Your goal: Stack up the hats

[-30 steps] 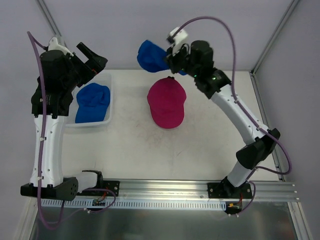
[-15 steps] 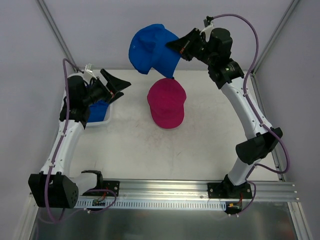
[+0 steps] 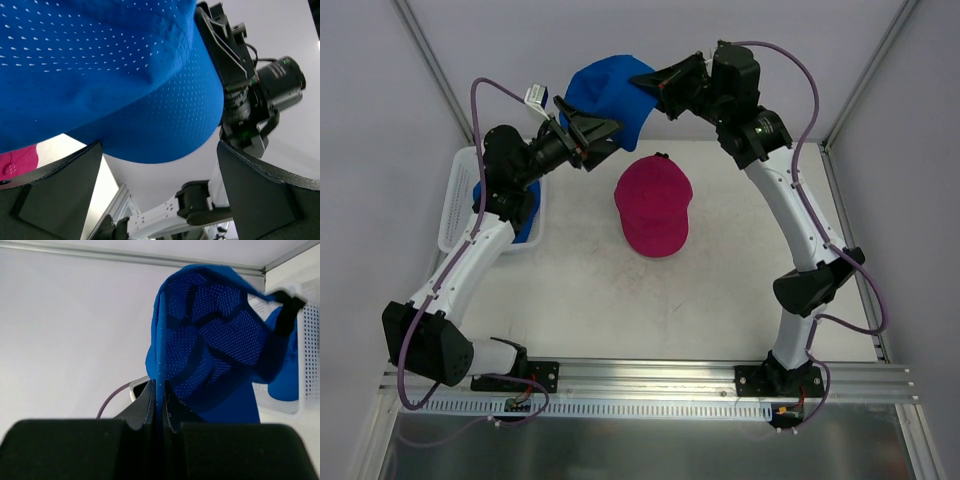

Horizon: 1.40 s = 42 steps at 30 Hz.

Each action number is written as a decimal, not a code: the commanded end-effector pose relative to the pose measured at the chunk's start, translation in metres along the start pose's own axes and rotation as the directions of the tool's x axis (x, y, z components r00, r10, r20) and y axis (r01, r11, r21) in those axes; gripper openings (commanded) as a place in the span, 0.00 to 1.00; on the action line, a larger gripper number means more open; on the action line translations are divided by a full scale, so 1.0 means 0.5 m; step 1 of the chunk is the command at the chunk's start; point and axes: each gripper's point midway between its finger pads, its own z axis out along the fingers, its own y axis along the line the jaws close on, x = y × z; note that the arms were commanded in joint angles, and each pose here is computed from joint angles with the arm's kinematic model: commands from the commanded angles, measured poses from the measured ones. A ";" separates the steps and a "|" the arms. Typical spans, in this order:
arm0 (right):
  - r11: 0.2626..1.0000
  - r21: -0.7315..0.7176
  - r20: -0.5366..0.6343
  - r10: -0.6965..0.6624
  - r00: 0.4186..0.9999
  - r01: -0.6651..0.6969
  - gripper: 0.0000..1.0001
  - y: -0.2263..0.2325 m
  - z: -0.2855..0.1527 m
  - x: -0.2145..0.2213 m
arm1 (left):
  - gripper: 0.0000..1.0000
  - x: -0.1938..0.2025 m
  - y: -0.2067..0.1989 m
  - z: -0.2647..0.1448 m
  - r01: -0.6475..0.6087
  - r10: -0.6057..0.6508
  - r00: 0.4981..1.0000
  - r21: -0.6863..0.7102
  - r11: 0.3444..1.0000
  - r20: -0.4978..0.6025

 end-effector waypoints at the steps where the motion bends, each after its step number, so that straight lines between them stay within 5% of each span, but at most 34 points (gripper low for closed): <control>1: 0.995 -0.009 0.047 0.098 0.994 -0.098 0.00 0.021 0.013 -0.013 | 0.99 -0.042 -0.078 0.028 0.021 -0.028 0.997 0.090 0.996 0.072; 20: 0.990 -0.015 0.087 0.138 0.987 -0.137 0.00 0.022 0.003 -0.053 | 0.99 -0.003 0.007 0.047 0.075 -0.076 0.997 0.030 0.997 0.034; 42: 0.994 -0.038 0.127 0.104 0.986 -0.100 0.00 0.036 -0.013 -0.088 | 0.99 -0.003 -0.007 0.036 0.064 -0.066 0.997 0.046 0.997 0.049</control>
